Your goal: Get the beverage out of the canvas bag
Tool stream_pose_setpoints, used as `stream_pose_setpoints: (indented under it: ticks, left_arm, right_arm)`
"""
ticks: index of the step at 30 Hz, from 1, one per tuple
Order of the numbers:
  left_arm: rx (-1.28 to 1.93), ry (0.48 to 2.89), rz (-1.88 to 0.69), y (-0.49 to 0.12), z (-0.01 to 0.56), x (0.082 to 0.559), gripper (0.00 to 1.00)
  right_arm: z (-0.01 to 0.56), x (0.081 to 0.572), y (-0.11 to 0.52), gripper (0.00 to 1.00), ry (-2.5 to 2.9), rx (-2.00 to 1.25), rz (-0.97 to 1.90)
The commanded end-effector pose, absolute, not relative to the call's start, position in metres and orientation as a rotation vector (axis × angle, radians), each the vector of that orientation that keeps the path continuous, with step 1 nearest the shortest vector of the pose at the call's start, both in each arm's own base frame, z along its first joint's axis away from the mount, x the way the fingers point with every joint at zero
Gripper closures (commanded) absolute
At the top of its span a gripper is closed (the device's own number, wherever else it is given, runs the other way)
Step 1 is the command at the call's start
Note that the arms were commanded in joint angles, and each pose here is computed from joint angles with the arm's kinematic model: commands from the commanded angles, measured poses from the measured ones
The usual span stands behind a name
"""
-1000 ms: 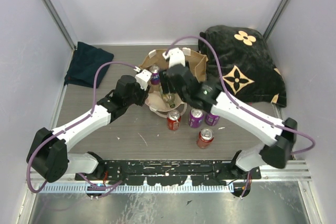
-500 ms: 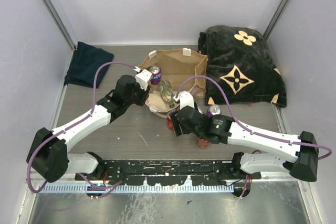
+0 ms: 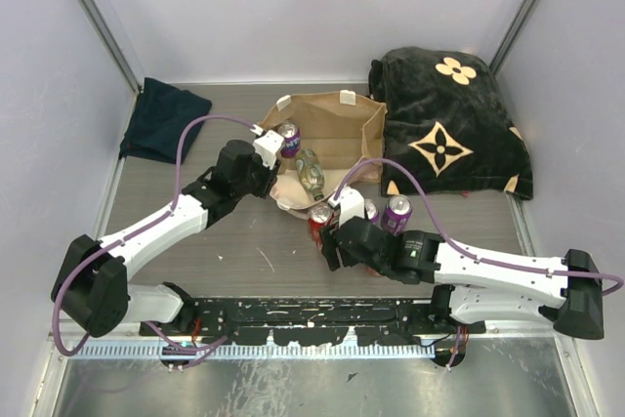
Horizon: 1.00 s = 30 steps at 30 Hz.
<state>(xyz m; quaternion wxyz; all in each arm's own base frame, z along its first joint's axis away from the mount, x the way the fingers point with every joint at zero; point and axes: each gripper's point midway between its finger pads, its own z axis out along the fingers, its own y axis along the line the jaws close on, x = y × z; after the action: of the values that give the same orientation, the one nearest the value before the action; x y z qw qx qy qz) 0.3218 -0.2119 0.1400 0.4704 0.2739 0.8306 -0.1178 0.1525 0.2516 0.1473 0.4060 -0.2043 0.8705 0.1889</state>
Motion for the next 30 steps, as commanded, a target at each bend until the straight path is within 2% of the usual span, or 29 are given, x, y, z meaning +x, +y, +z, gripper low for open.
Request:
stream_pose_setpoints:
  ticks: [1,5,14,16,17,18,19,20,21,23,24,25,30]
  left_arm:
    - [0.68,2.042,-0.25,-0.208,0.141,0.327,0.61]
    - [0.68,2.043,-0.241,-0.207,0.141,0.329,0.61]
    - [0.68,2.035,-0.244,-0.209,0.141,0.33,0.61]
    - [0.681,2.035,-0.243,-0.209,0.141,0.33,0.61]
    - [0.683,2.035,-0.244,-0.209,0.141,0.33,0.61]
    - [0.684,2.038,-0.243,-0.209,0.14,0.329,0.61]
    - [0.684,2.038,-0.243,-0.208,0.14,0.329,0.61]
    - [0.685,2.039,-0.241,-0.208,0.14,0.329,0.61]
    - [0.685,2.037,-0.239,-0.207,0.14,0.328,0.61]
    - [0.685,2.038,-0.237,-0.206,0.14,0.327,0.61]
    - [0.685,2.037,-0.237,-0.206,0.14,0.327,0.61]
    - [0.684,2.039,-0.237,-0.206,0.139,0.327,0.61]
    - [0.679,2.038,-0.239,-0.205,0.138,0.325,0.61]
  right_arm:
    - [0.149,0.137,0.253,0.99,2.203,-0.562,0.479]
    - [0.148,0.134,0.248,0.99,2.221,-0.574,0.448]
    - [0.091,0.131,0.251,0.99,2.337,-0.634,0.312]
    - [0.079,0.129,0.252,0.95,2.368,-0.638,0.293]
    - [0.075,0.128,0.253,0.9,2.379,-0.643,0.288]
    - [0.071,0.127,0.254,0.8,2.389,-0.652,0.282]
    - [0.068,0.126,0.255,0.68,2.399,-0.657,0.278]
    - [0.065,0.125,0.256,0.52,2.41,-0.657,0.276]
    - [0.062,0.124,0.256,0.39,2.422,-0.654,0.27]
    - [0.06,0.123,0.256,0.24,2.439,-0.635,0.264]
    - [0.061,0.124,0.255,0.09,2.438,-0.626,0.258]
    - [0.064,0.125,0.254,0.01,2.431,-0.617,0.258]
    - [0.092,0.134,0.251,0.0,2.365,-0.575,0.267]
